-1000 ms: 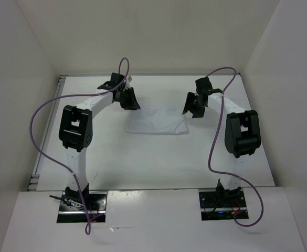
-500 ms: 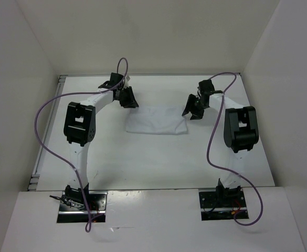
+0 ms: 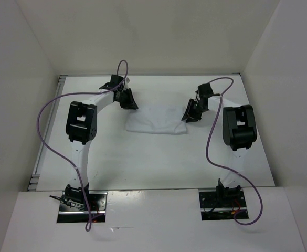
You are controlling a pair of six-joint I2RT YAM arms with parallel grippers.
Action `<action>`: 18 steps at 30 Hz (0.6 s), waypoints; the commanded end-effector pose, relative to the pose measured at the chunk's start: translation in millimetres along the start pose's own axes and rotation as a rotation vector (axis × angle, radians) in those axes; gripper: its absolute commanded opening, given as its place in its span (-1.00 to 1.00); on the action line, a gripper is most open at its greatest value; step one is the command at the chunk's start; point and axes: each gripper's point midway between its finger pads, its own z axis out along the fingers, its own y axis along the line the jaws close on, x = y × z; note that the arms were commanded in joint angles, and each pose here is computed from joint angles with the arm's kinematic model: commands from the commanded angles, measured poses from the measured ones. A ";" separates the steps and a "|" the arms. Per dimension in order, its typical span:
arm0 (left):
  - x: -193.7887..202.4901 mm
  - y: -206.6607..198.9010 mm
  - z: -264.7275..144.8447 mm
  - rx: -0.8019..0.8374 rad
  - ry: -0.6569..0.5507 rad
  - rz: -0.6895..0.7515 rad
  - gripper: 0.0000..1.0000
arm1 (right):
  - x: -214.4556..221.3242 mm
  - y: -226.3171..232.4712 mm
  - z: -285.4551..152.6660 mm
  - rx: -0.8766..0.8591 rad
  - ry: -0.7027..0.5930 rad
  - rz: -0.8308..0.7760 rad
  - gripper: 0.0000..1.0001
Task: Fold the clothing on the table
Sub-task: Fold the skirt
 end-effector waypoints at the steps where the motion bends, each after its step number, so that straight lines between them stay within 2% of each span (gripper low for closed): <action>1: -5.4 -6.4 0.1 0.040 -0.006 -0.003 -0.47 | 15.1 -9.1 19.9 -0.017 0.055 0.026 -0.32; 5: -4.4 -45.5 -37.6 0.183 -0.005 0.032 -0.29 | 26.4 -6.0 29.4 -0.069 0.105 0.036 -0.74; 6: -3.1 -54.6 -46.6 0.221 0.001 0.050 -0.26 | 24.5 -4.8 29.8 -0.073 0.098 0.042 -0.97; 7: -5.3 -69.1 -63.7 0.264 -0.003 0.075 -0.24 | 26.0 -6.1 31.3 -0.073 0.096 0.041 -1.00; 11: 52.7 -108.6 -87.3 0.386 0.151 0.208 -0.24 | 21.1 -5.6 28.1 -0.059 0.080 0.048 -1.00; 12: 65.8 -109.4 -86.6 0.387 0.191 0.215 -0.30 | 20.4 -7.0 28.4 -0.051 0.076 0.048 -1.00; 16: 114.0 -103.2 -80.4 0.375 0.326 0.201 -0.86 | 18.9 -5.7 27.2 -0.051 0.076 0.048 -1.00; 18: 130.8 -102.7 -70.3 0.368 0.371 0.200 -0.99 | 18.9 -5.7 27.2 -0.051 0.076 0.048 -1.00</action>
